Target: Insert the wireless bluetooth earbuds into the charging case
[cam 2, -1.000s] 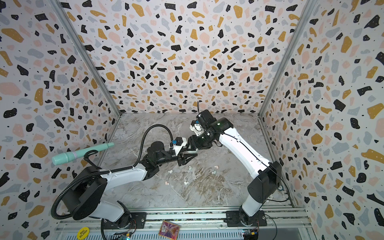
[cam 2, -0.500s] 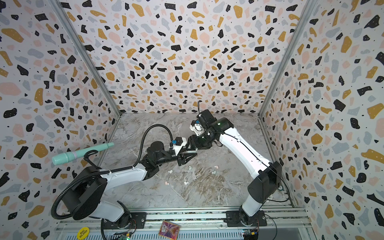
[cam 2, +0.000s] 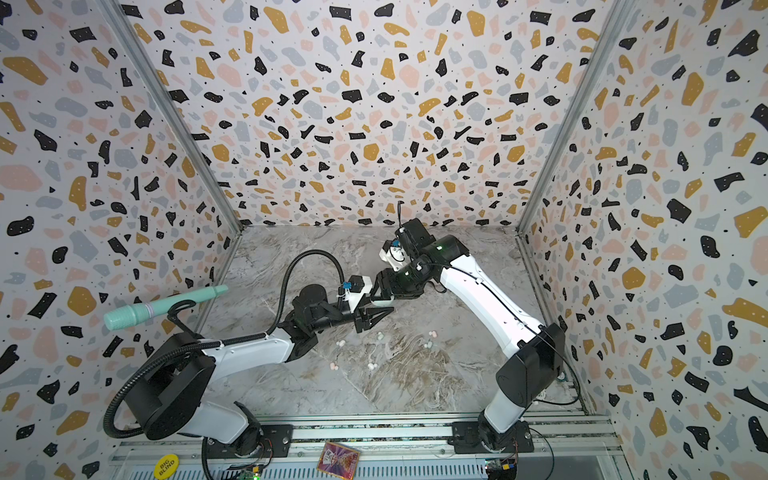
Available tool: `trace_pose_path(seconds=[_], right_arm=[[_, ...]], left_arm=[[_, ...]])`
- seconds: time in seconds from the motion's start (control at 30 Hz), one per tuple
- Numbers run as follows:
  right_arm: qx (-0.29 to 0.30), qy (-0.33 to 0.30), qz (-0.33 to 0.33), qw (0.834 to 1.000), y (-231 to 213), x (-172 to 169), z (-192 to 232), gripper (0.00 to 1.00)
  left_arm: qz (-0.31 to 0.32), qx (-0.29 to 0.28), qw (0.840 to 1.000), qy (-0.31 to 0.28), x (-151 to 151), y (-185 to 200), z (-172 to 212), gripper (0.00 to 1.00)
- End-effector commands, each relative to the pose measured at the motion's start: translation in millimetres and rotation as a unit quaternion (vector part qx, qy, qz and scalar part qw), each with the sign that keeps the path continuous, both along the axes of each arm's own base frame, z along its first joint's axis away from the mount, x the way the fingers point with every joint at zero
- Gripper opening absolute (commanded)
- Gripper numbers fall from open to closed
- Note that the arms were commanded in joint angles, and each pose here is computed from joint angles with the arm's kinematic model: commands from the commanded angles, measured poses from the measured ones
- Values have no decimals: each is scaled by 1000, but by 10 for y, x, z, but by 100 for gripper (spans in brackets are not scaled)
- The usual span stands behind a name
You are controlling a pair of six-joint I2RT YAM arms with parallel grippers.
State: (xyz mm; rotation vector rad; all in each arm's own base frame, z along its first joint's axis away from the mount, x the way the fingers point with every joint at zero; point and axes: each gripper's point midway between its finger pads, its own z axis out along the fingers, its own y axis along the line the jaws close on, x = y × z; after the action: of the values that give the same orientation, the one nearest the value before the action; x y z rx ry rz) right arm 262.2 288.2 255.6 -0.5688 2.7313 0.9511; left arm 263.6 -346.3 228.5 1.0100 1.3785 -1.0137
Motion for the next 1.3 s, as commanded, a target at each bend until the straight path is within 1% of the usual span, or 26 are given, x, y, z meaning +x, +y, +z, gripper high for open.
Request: trace_pose_path(seconds=[0.0,0.4,0.7,1.27], right_arm=[[28,-30,0,999,-1,-4,208,61],[23,-25,3,999,-4,-12,167,61],[17,-22,10,1000,10,-37,130,61],[10,-23,16,1000,29,-46,101,61]], left_arm=[[-16,-12,1000,-20,-75,-20,54,53],[-13,-14,1000,-22,-65,-21,78,47],[-17,-8,1000,-17,-63,-37,49,45],[-21,-8,1000,-13,-61,-49,60,47]])
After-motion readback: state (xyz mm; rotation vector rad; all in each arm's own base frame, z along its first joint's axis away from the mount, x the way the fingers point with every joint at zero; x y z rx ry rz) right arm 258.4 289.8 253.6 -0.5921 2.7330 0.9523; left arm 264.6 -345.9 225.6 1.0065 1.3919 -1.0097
